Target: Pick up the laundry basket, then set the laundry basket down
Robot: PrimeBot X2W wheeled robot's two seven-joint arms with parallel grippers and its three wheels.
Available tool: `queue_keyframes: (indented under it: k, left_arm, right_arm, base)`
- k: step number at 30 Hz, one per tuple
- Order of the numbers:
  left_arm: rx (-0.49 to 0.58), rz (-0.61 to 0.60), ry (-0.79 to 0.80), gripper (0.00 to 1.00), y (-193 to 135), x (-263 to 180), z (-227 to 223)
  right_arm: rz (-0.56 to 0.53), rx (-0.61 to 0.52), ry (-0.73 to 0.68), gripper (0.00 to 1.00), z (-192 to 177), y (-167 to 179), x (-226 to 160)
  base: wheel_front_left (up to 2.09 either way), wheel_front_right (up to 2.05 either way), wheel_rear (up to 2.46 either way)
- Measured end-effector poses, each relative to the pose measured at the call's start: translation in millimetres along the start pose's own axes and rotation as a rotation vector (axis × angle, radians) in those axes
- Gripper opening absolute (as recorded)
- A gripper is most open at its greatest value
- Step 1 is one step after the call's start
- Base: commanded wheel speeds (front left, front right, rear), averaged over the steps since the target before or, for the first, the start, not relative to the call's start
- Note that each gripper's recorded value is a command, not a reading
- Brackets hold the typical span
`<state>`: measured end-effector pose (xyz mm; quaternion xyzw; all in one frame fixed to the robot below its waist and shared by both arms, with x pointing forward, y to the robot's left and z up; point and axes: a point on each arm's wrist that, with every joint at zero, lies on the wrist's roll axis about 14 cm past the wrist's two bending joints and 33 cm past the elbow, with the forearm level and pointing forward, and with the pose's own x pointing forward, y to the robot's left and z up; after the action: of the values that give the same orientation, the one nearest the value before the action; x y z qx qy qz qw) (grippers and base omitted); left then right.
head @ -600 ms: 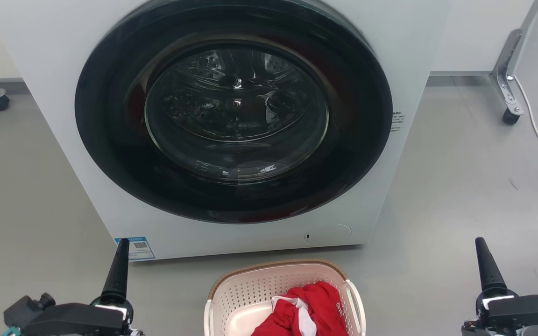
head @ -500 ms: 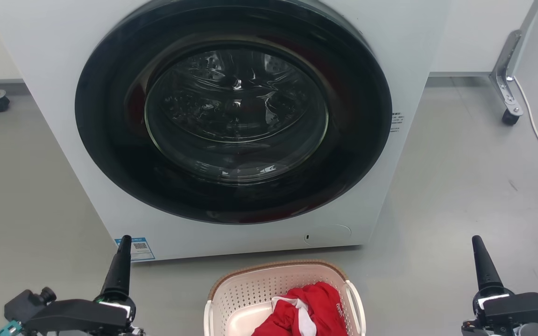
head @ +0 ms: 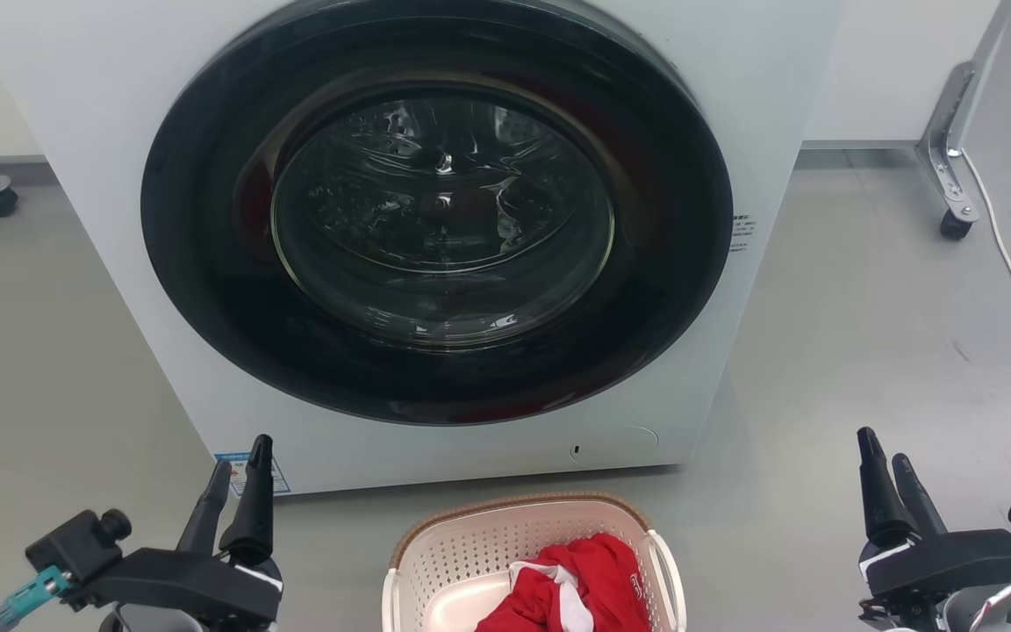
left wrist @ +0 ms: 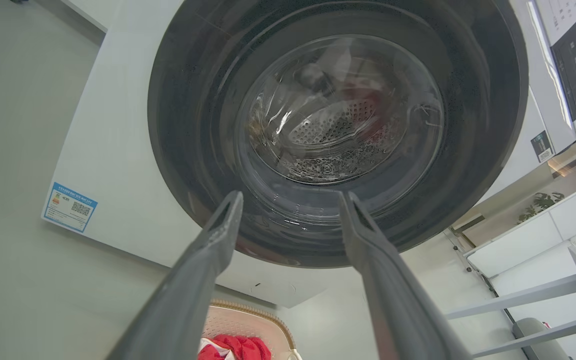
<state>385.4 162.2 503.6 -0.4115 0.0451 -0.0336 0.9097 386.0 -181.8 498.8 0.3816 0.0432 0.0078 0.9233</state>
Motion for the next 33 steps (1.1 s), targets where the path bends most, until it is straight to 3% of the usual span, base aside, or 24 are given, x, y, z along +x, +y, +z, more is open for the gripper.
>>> queue_keyframes:
  k: [14,33]
  left_arm:
    - [0.277,-0.049,-0.010,1.00,-16.2,1.2,-1.7]
    - [0.513,-0.069,-0.035,1.00,-21.6,-1.0,-11.3]
  right_arm:
    - [0.039,-0.285,-0.002,1.00,-4.4,10.8,-0.8]
    - [0.082,-0.587,-0.031,1.00,-12.2,17.6,-5.1]
  base:
    - [0.00,0.00,0.00]
    - [0.00,0.00,0.00]
